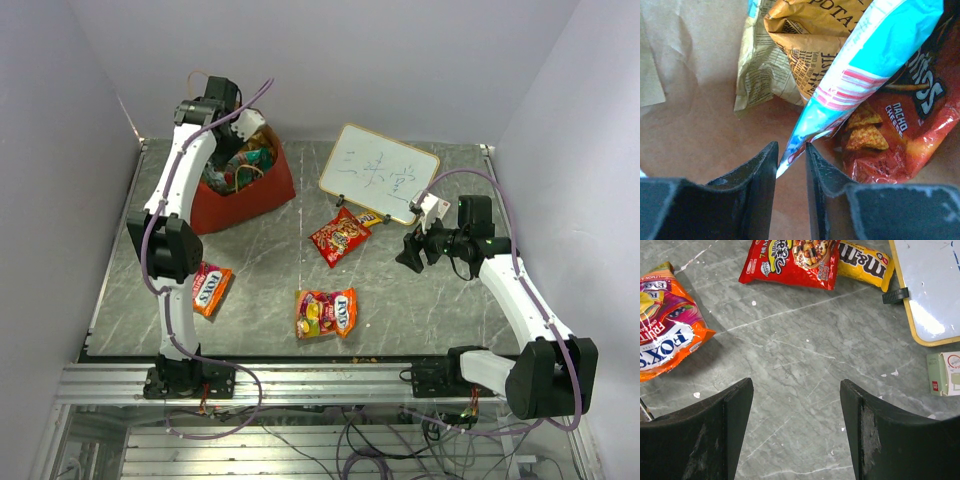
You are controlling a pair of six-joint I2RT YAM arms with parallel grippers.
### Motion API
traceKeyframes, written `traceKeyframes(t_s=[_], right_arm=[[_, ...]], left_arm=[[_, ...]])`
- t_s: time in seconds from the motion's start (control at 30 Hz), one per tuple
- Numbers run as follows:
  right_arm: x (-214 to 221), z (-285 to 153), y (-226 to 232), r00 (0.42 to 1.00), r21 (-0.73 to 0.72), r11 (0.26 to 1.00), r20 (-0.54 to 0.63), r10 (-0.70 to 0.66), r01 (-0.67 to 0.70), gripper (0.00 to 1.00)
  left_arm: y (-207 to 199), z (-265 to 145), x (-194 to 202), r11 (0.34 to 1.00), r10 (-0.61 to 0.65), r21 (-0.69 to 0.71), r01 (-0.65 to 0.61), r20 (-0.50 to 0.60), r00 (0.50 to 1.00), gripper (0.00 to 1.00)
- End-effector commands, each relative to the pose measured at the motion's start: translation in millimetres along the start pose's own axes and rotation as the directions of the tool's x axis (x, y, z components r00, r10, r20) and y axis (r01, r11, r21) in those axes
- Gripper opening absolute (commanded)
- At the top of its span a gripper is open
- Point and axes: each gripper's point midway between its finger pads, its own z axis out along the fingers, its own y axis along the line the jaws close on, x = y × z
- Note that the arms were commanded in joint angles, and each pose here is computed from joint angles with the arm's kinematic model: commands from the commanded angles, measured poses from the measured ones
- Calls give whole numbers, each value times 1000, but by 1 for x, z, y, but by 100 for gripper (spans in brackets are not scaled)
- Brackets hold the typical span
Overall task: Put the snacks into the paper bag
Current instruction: Place the snack in the paper bag.
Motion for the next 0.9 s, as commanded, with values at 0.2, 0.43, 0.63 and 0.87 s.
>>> traceKeyframes(t_s=[0.2,0.43,0.63,0.87], right_arm=[[3,0,0,1000,-3,1000,6,-6,6,71],[3,0,0,1000,0,1000,7,-7,7,71],[4,0,0,1000,-5,1000,3,-3,3,71],[4,1,0,1000,-3,1000,5,0,0,71]], left_arm=[[4,5,-1,997,-61,-53,62,22,998,42],[3,13,-1,997,-48,-52,49,11,999,47],[7,-6,-12,997,-60,-50,64,77,995,52],[21,-45,-23,989,-91,-97,110,185,979,57]])
